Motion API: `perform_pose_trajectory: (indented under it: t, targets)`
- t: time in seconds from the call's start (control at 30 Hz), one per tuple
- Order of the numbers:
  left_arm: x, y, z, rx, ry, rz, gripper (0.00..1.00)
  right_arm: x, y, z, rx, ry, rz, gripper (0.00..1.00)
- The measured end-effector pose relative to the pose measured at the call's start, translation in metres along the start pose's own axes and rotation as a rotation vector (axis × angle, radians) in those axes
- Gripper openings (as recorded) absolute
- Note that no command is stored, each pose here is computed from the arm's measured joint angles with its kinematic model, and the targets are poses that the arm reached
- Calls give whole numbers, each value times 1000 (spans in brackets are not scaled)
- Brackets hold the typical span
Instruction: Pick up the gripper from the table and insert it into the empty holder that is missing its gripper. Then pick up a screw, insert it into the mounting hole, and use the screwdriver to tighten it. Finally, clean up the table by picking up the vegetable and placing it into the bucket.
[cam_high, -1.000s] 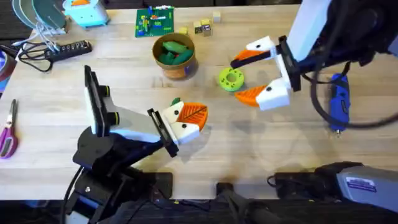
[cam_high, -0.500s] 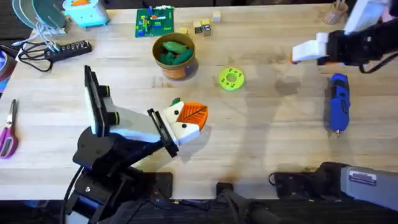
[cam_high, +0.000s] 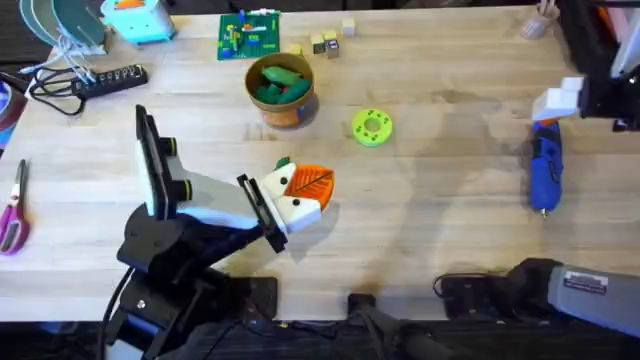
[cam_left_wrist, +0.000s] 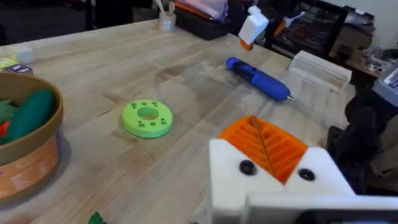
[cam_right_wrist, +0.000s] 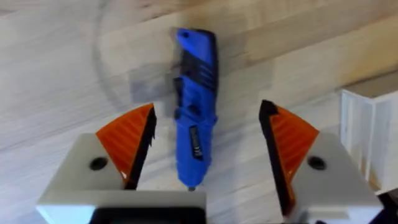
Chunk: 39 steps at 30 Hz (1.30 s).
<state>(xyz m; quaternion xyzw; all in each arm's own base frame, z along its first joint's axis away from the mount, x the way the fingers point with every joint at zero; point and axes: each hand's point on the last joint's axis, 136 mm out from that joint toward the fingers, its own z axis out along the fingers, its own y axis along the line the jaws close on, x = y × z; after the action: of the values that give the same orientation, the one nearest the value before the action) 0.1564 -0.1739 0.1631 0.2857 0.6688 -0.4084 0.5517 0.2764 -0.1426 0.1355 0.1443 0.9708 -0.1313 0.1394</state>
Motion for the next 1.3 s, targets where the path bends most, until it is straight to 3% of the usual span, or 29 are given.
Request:
perform_pose_trajectory:
  t: [0.2, 0.4, 0.73, 1.1, 1.3]
  targets:
    - [0, 0, 0, 0, 0, 0, 12, 15, -17, 26, -67, 92, 43, 994]
    - [0, 0, 0, 0, 0, 0, 12, 25, -7, 56, -187, 175, 27, 993]
    - [0, 0, 0, 0, 0, 0, 12, 31, 7, 94, -247, 248, 0, 994]
    - [0, 0, 0, 0, 0, 0, 12, 24, 5, 99, -231, 231, -3, 954]
    - [0, 0, 0, 0, 0, 0, 12, 19, 7, 101, -217, 219, -20, 825]
